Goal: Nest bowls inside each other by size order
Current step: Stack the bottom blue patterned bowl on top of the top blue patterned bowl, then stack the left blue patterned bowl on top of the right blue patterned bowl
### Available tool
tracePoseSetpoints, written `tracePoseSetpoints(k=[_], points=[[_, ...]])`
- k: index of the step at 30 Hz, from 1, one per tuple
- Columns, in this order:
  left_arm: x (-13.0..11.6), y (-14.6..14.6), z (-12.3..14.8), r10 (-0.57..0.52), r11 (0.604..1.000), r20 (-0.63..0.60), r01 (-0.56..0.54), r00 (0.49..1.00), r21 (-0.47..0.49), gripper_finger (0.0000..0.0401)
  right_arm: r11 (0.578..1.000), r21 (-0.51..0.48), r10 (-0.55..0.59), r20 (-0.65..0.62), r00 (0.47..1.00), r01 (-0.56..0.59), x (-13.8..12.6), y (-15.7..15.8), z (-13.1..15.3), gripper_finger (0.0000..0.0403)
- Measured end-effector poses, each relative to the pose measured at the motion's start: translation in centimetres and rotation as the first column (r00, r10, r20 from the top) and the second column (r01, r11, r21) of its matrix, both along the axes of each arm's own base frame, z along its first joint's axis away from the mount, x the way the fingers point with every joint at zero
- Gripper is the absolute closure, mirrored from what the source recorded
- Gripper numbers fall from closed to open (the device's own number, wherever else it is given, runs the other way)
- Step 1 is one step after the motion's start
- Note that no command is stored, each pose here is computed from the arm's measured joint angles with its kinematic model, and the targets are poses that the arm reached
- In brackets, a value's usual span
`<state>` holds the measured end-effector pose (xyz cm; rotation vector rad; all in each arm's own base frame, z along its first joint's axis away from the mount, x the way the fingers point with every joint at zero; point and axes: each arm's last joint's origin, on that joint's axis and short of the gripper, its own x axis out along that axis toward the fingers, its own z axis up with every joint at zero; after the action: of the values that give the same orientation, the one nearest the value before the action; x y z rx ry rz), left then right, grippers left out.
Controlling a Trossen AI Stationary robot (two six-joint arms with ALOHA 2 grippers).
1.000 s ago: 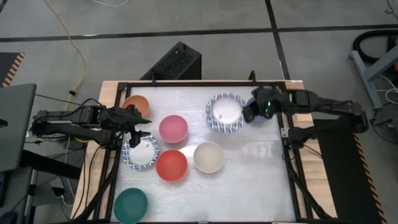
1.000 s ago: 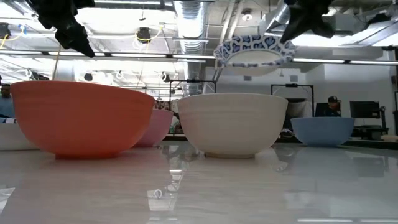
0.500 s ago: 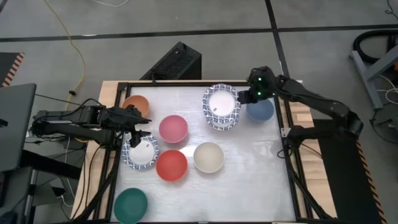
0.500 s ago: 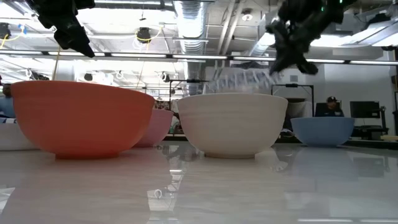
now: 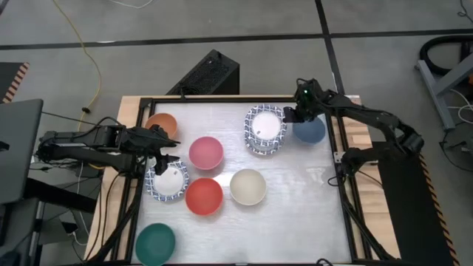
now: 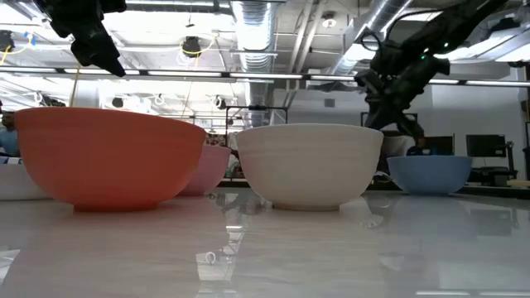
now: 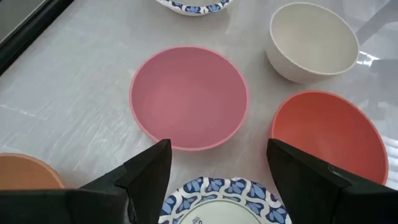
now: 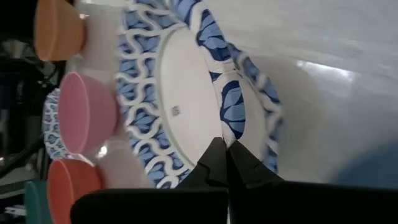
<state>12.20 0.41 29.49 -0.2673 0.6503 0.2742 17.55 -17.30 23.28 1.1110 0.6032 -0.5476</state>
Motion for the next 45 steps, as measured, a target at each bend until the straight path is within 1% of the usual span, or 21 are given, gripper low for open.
tracePoseSetpoints(k=[3, 6, 9, 13, 17, 25, 33, 35, 37, 39, 45], points=[[0.1, 0.0, -0.4, 0.007, 1.000, -0.012, -0.007, 1.000, -0.007, 0.0147, 1.000, 0.026, 0.018, -0.001, 1.000, -0.018, 0.3, -0.5, -0.7, 0.0398], [0.1, 0.0, -1.1, 0.007, 1.000, -0.031, -0.008, 0.999, -0.008, 0.0147, 0.997, 0.068, 0.031, -0.048, 0.998, -0.028, 0.5, -0.7, -1.9, 0.0397], [0.1, 0.0, -1.6, 0.013, 1.000, -0.049, -0.013, 0.999, -0.014, 0.0147, 0.994, 0.096, 0.050, -0.060, 0.997, -0.045, 0.8, -0.9, -2.7, 0.0396], [0.1, 0.0, -1.6, 0.013, 1.000, -0.047, -0.014, 0.999, -0.015, 0.0147, 0.992, 0.100, 0.079, -0.075, 0.994, -0.072, 1.1, -1.0, -3.4, 0.0389], [0.1, 0.0, -1.6, 0.013, 1.000, -0.048, -0.014, 0.999, -0.015, 0.0147, 0.990, 0.096, 0.113, -0.088, 0.990, -0.105, 1.1, -0.9, -3.7, 0.0364], [0.1, 0.0, -1.7, 0.013, 1.000, -0.048, -0.014, 0.999, -0.015, 0.0147, 0.982, 0.056, 0.189, -0.115, 0.975, -0.183, 0.8, -0.6, -3.6, 0.0304], [0.1, 0.0, -1.6, 0.013, 1.000, -0.048, -0.014, 0.999, -0.014, 0.0147, 0.982, 0.051, 0.186, -0.128, 0.974, -0.181, 0.8, -0.6, -3.7, 0.0266], [0.2, 0.0, -1.7, 0.018, 1.000, -0.054, -0.018, 0.998, 0.005, 0.0147, 0.983, 0.055, 0.184, -0.133, 0.974, -0.178, 0.7, -0.5, -3.7, 0.0261], [0.2, 0.1, -1.9, 0.035, 0.999, -0.082, -0.031, 0.996, 0.042, 0.0147, 0.982, 0.054, 0.188, -0.133, 0.973, -0.183, 0.8, -0.5, -3.7, 0.0258], [0.4, 0.2, -2.3, 0.032, 0.998, -0.138, -0.024, 0.990, 0.064, 0.0147, 0.980, 0.054, 0.196, -0.134, 0.971, -0.191, 1.0, -0.3, -3.7, 0.0257], [1.8, 0.2, -4.1, 0.057, 0.998, -0.317, -0.044, 0.947, 0.048, 0.0147, 0.965, 0.024, 0.261, -0.146, 0.954, -0.261, 1.7, 0.5, -3.7, 0.0257]])
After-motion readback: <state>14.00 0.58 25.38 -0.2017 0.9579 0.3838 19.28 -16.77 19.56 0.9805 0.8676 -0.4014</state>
